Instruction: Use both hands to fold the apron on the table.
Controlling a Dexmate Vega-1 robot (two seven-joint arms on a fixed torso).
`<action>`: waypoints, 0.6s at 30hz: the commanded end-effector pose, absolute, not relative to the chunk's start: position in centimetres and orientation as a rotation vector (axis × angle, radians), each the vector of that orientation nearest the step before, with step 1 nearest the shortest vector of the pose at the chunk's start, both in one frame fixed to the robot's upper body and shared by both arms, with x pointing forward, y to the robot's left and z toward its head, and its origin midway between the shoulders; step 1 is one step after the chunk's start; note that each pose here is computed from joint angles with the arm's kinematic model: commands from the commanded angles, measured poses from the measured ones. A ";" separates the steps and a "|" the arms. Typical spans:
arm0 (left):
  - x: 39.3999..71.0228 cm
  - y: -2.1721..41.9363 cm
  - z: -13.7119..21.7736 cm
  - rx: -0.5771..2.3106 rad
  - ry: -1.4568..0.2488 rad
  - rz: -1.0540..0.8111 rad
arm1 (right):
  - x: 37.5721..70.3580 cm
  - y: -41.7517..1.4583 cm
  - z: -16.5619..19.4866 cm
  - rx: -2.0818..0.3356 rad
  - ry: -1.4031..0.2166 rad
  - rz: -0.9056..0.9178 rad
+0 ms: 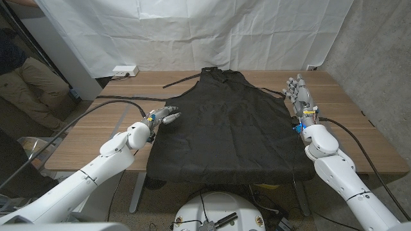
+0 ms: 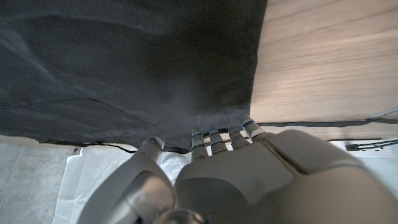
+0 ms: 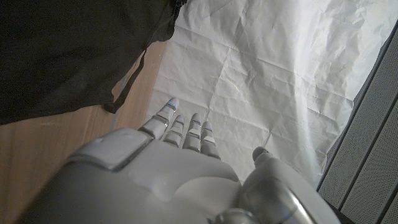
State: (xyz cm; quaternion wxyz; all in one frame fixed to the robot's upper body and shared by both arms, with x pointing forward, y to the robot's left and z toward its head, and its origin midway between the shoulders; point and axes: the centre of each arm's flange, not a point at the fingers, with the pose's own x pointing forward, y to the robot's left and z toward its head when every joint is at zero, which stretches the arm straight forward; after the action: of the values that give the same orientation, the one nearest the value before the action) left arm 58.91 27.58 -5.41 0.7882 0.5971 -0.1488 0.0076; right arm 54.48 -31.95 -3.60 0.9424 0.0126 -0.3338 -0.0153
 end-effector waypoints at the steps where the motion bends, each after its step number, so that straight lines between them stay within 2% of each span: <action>1: 59.2 27.6 -5.9 1.431 -0.249 0.026 | 52.4 -32.2 -4.4 -0.009 -0.644 -0.102; 7: 59.5 27.3 -6.1 1.455 -0.235 0.015 | 51.8 -31.8 -4.9 -0.059 -0.554 -0.142; 18: 59.7 27.2 -6.3 1.464 -0.208 0.007 | 53.3 -30.1 -5.7 -0.186 -0.371 -0.106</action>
State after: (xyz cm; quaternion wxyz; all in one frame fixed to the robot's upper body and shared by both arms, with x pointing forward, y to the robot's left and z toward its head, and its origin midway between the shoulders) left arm 59.43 27.18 -5.99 0.7462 0.6562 -0.1121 0.0058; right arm 53.08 -31.61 -5.68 0.9655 -0.0328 -0.2517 -0.0585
